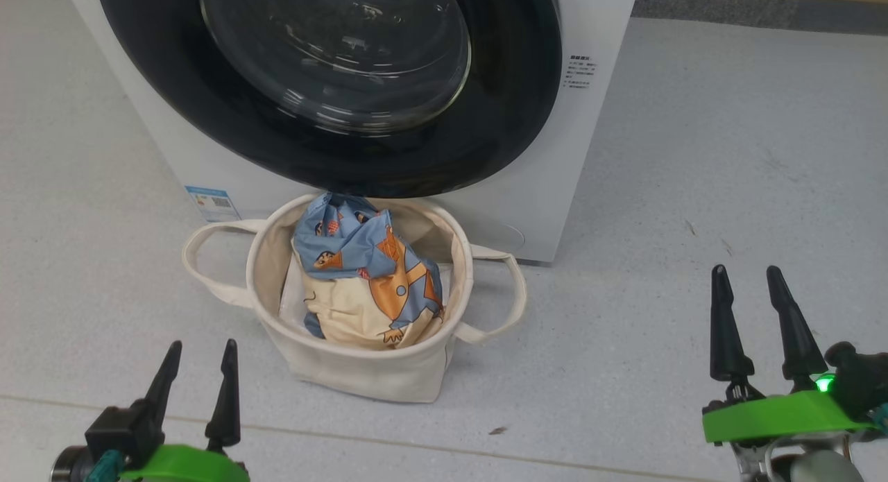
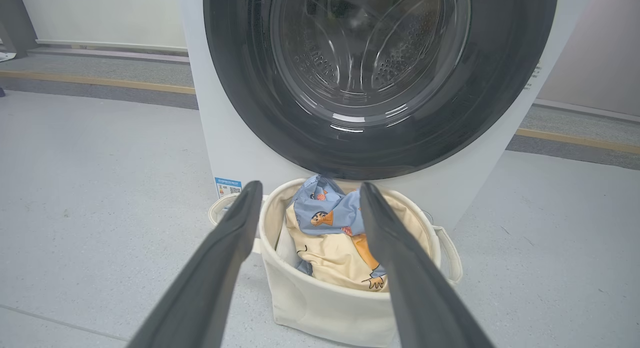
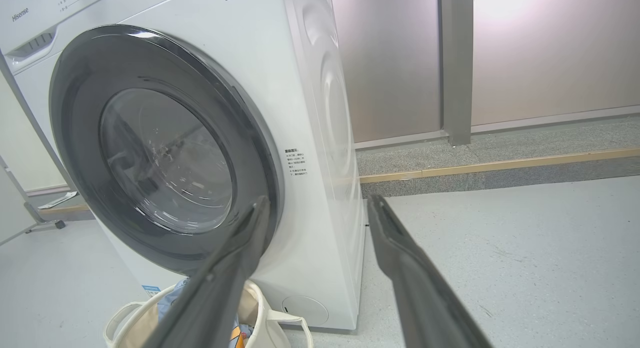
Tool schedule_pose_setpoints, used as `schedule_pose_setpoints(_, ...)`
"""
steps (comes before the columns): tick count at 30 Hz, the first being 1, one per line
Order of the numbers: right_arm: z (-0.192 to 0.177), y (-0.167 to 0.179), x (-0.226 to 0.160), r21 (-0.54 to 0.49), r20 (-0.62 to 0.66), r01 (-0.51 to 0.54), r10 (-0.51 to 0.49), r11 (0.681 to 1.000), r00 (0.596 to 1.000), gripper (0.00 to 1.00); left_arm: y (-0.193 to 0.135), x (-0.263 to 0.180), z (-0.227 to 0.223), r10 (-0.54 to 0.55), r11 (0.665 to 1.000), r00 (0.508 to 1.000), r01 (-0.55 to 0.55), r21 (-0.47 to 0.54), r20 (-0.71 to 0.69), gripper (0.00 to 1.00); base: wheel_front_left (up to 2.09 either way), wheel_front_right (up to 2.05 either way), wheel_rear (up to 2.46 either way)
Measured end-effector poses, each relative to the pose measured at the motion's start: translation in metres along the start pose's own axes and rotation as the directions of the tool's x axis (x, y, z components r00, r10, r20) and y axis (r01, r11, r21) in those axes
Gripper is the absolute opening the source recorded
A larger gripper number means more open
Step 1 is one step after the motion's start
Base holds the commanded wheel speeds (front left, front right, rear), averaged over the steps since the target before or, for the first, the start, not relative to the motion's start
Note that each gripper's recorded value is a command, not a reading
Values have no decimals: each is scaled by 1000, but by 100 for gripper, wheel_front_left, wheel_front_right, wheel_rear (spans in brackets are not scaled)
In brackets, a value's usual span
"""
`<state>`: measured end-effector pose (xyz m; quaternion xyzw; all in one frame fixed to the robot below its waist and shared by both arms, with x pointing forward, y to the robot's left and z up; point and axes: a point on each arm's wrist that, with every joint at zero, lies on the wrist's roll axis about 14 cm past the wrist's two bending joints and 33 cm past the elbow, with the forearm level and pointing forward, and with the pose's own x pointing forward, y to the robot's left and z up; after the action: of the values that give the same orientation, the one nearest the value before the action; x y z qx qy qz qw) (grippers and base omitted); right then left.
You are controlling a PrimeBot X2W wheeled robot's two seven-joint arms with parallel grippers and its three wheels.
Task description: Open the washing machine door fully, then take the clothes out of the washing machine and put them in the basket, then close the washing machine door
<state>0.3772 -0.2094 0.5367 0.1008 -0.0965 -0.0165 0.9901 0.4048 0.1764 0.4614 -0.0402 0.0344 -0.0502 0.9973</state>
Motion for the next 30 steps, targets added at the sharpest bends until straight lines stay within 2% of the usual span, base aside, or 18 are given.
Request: schedule_pose_setpoints(30,0,4,-2,5,-2,-10,10,1000,1000,100,1,-4,1,6,1000,1000,-6,-4,0,100,0,0,0)
